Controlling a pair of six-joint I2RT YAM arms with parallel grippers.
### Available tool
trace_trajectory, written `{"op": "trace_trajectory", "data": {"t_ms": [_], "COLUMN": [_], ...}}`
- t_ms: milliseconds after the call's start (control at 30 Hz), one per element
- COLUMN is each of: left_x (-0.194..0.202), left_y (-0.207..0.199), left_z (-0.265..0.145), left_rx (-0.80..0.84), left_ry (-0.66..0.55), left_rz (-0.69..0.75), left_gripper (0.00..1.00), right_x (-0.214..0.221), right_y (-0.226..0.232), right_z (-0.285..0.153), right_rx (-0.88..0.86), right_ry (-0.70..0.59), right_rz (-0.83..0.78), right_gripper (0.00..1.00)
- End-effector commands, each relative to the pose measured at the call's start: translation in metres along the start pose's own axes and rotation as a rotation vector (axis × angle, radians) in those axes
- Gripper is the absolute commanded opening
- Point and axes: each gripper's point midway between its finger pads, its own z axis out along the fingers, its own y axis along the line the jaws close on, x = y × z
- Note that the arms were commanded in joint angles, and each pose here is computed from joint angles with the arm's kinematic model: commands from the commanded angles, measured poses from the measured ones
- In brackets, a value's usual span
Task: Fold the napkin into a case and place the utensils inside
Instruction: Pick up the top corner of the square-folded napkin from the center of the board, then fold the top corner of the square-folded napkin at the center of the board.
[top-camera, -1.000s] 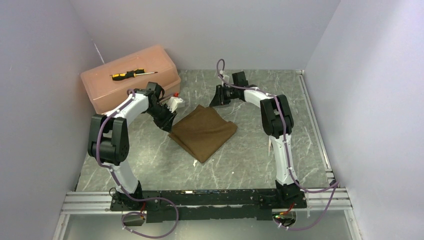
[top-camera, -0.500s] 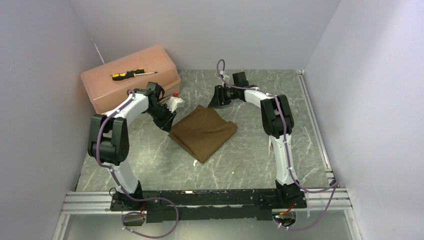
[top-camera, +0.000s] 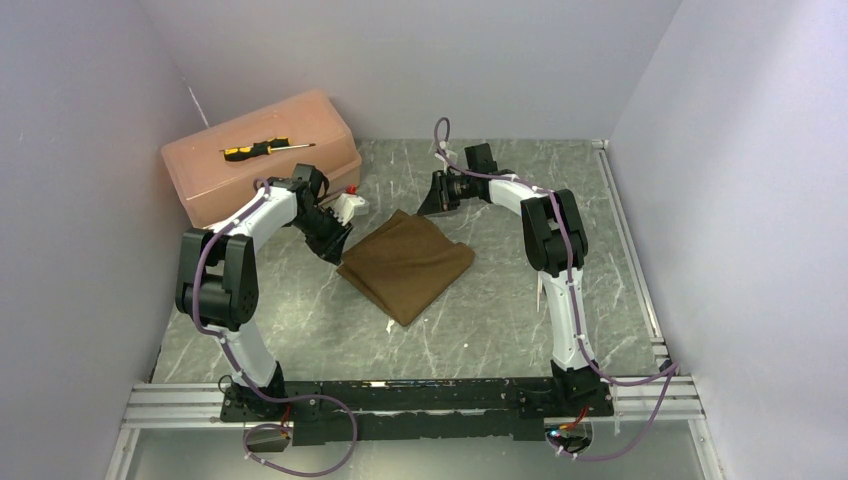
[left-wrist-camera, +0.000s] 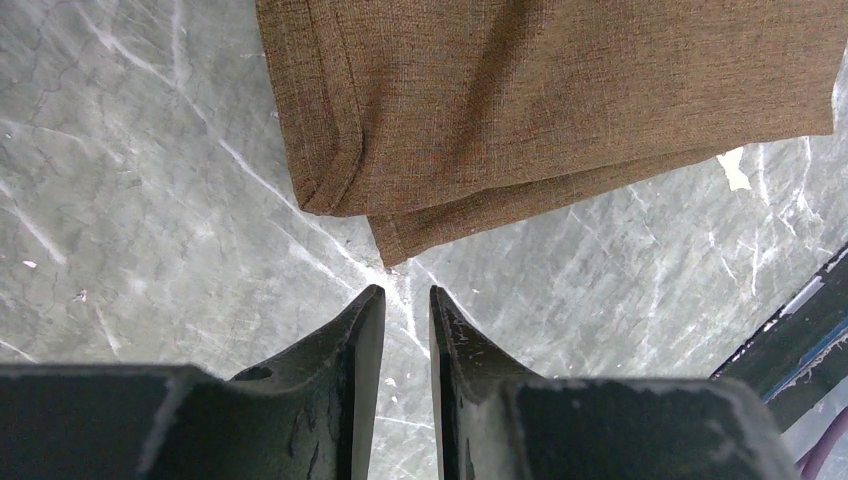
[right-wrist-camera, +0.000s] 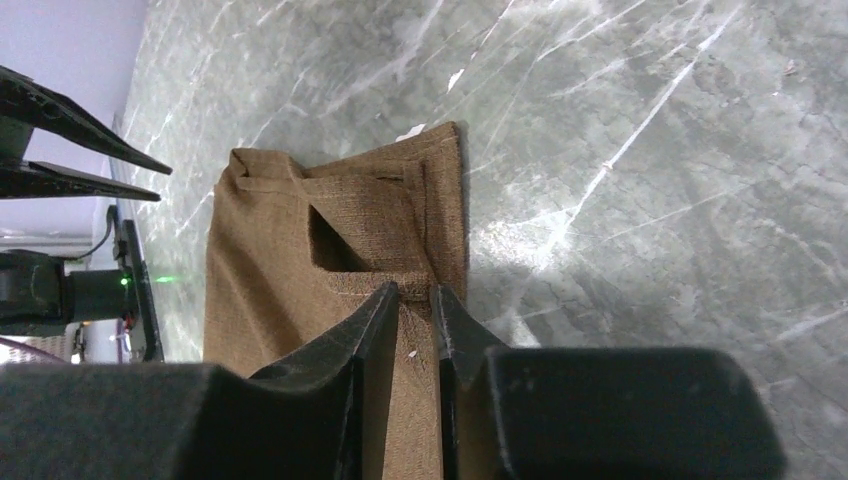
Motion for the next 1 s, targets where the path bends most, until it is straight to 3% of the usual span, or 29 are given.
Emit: {"op": "trace_trajectory", "data": {"t_ms": [0, 167, 467, 967], "left_x": [-0.01, -0.01, -0.012, -0.012], "left_y": [0.001, 0.002, 0.005, 0.008], "left_z": [-0.016, -0.017, -0.018, -0.018], "left_rx": [-0.03, -0.036, -0.045, -0.055], "left_ry": [-0.036, -0.036, -0.04, -0.043], "left_rz": [0.024, 0.022, 0.02, 0.019], "left_gripper": [0.29, 0.29, 0.28, 0.22], "right_x": [-0.017, -0.019, -0.029, 0.056], "right_y": [0.019, 0.024, 0.061, 0.136], "right_z": [-0.005, -0.008, -0.028, -0.017], "right_rx": [-0.072, -0.076, -0.034, 0.007], "right_ry": [-0.031, -0.021, -0.079, 0.04], "right_rz": [-0.063, -0.074, -0.164, -0.251], "right_gripper": [0.21, 0.0, 0.0, 0.0]}}
